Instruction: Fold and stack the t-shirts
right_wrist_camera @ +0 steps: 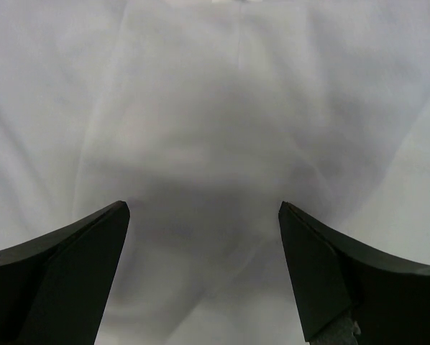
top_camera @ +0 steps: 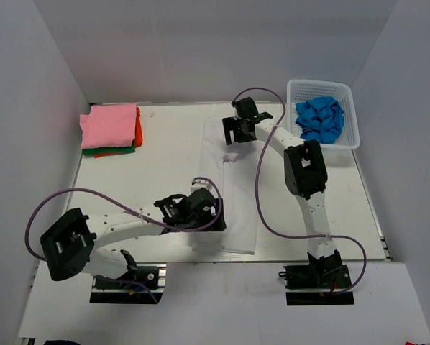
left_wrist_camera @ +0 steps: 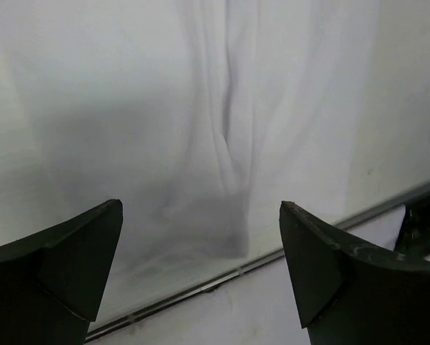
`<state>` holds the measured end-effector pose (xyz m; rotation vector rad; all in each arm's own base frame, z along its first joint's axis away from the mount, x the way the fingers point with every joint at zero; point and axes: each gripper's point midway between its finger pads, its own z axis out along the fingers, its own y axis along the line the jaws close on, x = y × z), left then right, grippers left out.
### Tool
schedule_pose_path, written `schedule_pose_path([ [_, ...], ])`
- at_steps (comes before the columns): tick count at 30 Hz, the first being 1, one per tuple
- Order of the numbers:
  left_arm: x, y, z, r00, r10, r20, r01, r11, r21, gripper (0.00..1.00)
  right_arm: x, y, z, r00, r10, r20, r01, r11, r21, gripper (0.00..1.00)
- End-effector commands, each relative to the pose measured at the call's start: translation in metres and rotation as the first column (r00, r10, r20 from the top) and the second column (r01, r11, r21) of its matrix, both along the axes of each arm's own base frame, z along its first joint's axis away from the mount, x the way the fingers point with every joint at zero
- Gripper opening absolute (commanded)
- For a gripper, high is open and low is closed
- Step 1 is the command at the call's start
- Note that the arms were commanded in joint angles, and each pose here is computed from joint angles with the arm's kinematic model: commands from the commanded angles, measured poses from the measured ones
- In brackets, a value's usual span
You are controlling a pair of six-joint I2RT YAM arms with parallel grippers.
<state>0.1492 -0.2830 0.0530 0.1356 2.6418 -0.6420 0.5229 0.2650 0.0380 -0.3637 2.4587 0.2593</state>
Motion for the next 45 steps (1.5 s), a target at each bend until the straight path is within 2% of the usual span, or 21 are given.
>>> schedule_pose_path([
  [1, 0.042, 0.035, 0.036, 0.961, 0.182, 0.211, -0.208, 0.972, 0.112, 1.00, -0.013, -0.010, 0.084, 0.992, -0.010, 0.124, 0.013, 1.000, -0.020, 0.90],
  [5, 0.057, 0.071, 0.046, 0.910, 0.287, 0.298, -0.356, 0.911, 0.209, 1.00, -0.053, -0.015, 0.079, 0.997, -0.012, 0.079, 0.017, 0.998, -0.062, 0.90],
  [10, 0.075, 0.094, 0.056, 0.817, 0.426, 0.388, -0.520, 0.835, 0.179, 1.00, -0.097, 0.002, 0.058, 0.999, 0.029, 0.020, -0.028, 0.998, -0.055, 0.90],
  [13, 0.080, 0.093, 0.054, 0.831, 0.403, 0.383, -0.494, 0.852, 0.173, 1.00, -0.123, 0.013, 0.034, 0.998, 0.058, -0.039, -0.060, 0.998, -0.027, 0.90],
  [14, 0.080, 0.099, 0.047, 0.833, 0.403, 0.378, -0.501, 0.840, 0.208, 1.00, -0.125, 0.017, 0.027, 0.996, 0.068, -0.053, -0.069, 0.997, -0.028, 0.90],
  [15, 0.082, 0.096, 0.046, 0.828, 0.419, 0.373, -0.512, 0.835, 0.199, 1.00, -0.121, 0.029, 0.036, 0.996, 0.087, -0.033, -0.087, 0.996, -0.002, 0.90],
  [17, 0.087, 0.099, 0.043, 0.827, 0.436, 0.354, -0.522, 0.829, 0.199, 1.00, -0.122, 0.032, 0.021, 0.993, 0.090, -0.081, -0.093, 0.995, -0.034, 0.90],
  [21, 0.081, 0.070, 0.024, 0.924, 0.297, 0.242, -0.335, 0.933, 0.133, 1.00, -0.116, 0.036, -0.010, 0.988, 0.052, -0.143, -0.069, 0.991, -0.112, 0.90],
  [24, 0.078, 0.058, 0.027, 0.951, 0.190, 0.244, -0.218, 0.971, 0.095, 1.00, -0.108, 0.036, -0.024, 0.987, 0.003, -0.163, -0.021, 0.994, -0.110, 0.90],
  [28, 0.069, 0.052, 0.032, 0.969, 0.116, 0.218, -0.129, 0.990, 0.048, 1.00, -0.096, 0.043, -0.040, 0.987, 0.005, -0.162, -0.026, 0.991, -0.129, 0.90],
  [31, 0.053, 0.046, 0.024, 0.986, 0.028, 0.165, -0.035, 0.999, 0.040, 1.00, -0.071, 0.062, -0.020, 0.994, 0.040, -0.105, -0.048, 0.996, -0.073, 0.90],
  [34, 0.045, 0.049, 0.007, 0.991, -0.013, 0.133, 0.003, 0.997, 0.072, 1.00, -0.072, 0.064, 0.011, 0.995, 0.043, -0.085, -0.048, 0.997, -0.061, 0.90],
  [35, 0.043, 0.052, 0.004, 0.992, -0.014, 0.127, 0.004, 0.997, 0.079, 1.00, -0.074, 0.066, 0.037, 0.998, 0.050, -0.048, -0.051, 0.998, -0.035, 0.90],
  [38, 0.033, 0.059, -0.010, 0.996, -0.012, 0.089, 0.004, 0.995, 0.097, 1.00, -0.107, 0.047, 0.047, 0.999, 0.039, -0.034, -0.039, 0.999, 0.018, 0.90],
  [40, 0.030, 0.059, -0.004, 0.995, -0.008, 0.096, 0.002, 0.998, 0.066, 1.00, -0.116, 0.043, 0.079, 0.999, 0.031, 0.027, -0.034, 0.996, 0.082, 0.90],
  [44, 0.022, 0.056, -0.008, 0.995, -0.049, 0.092, 0.047, 0.998, 0.030, 0.97, -0.167, 0.009, 0.085, 1.000, -0.028, -0.005, 0.028, 0.993, 0.119, 0.90],
  [45, 0.021, 0.053, -0.010, 0.995, -0.057, 0.084, 0.055, 0.998, 0.022, 0.93, -0.176, 0.005, 0.097, 1.000, -0.030, 0.002, 0.030, 0.988, 0.149, 0.90],
])
